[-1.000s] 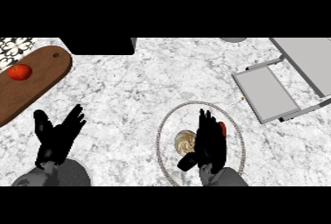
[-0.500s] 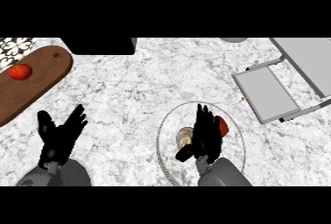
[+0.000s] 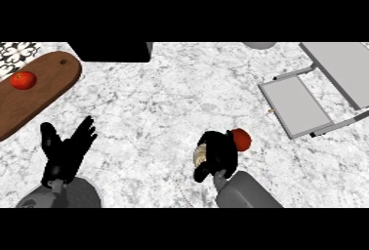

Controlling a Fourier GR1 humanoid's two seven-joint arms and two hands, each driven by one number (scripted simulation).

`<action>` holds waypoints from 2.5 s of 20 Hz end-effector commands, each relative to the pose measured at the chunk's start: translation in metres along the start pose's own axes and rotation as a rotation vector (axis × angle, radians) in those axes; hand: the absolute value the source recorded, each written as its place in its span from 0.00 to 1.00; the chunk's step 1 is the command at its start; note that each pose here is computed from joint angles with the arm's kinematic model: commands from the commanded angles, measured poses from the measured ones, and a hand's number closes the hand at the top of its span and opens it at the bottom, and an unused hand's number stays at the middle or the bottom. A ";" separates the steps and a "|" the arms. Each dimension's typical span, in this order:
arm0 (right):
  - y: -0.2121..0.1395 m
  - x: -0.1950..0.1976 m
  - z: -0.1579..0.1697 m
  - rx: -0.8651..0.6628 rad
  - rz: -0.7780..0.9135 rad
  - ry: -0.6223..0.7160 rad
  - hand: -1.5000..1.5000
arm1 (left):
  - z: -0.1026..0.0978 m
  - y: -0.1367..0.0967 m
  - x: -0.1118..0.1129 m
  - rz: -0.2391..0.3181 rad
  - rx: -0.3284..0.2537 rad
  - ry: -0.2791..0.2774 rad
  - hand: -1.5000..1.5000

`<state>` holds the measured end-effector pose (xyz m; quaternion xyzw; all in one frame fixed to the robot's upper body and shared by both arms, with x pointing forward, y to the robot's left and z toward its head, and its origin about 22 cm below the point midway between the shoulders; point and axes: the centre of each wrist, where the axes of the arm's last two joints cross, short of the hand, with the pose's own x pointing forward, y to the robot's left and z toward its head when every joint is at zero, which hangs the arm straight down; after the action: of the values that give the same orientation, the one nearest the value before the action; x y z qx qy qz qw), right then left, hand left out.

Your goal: Pick the cupcake from the placemat and place it in the tiered shelf

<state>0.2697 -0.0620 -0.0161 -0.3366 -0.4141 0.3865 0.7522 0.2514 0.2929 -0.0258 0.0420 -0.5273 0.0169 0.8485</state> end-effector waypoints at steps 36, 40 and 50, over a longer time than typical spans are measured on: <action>-0.364 0.143 -0.036 -1.069 -0.383 0.577 1.00 | -0.005 -0.007 -0.001 0.010 0.006 0.003 0.50; -0.383 0.137 -0.034 -1.111 -0.365 0.626 1.00 | 0.001 -0.008 -0.009 0.009 -0.005 0.003 0.50; -0.450 0.087 -0.020 -1.149 -0.377 0.683 1.00 | 0.008 0.007 0.004 0.017 0.006 0.001 0.50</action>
<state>0.4610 -0.1838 0.3588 -0.7159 -0.4164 -0.1003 0.5513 0.2474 0.2990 -0.0242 0.0461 -0.5249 0.0237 0.8496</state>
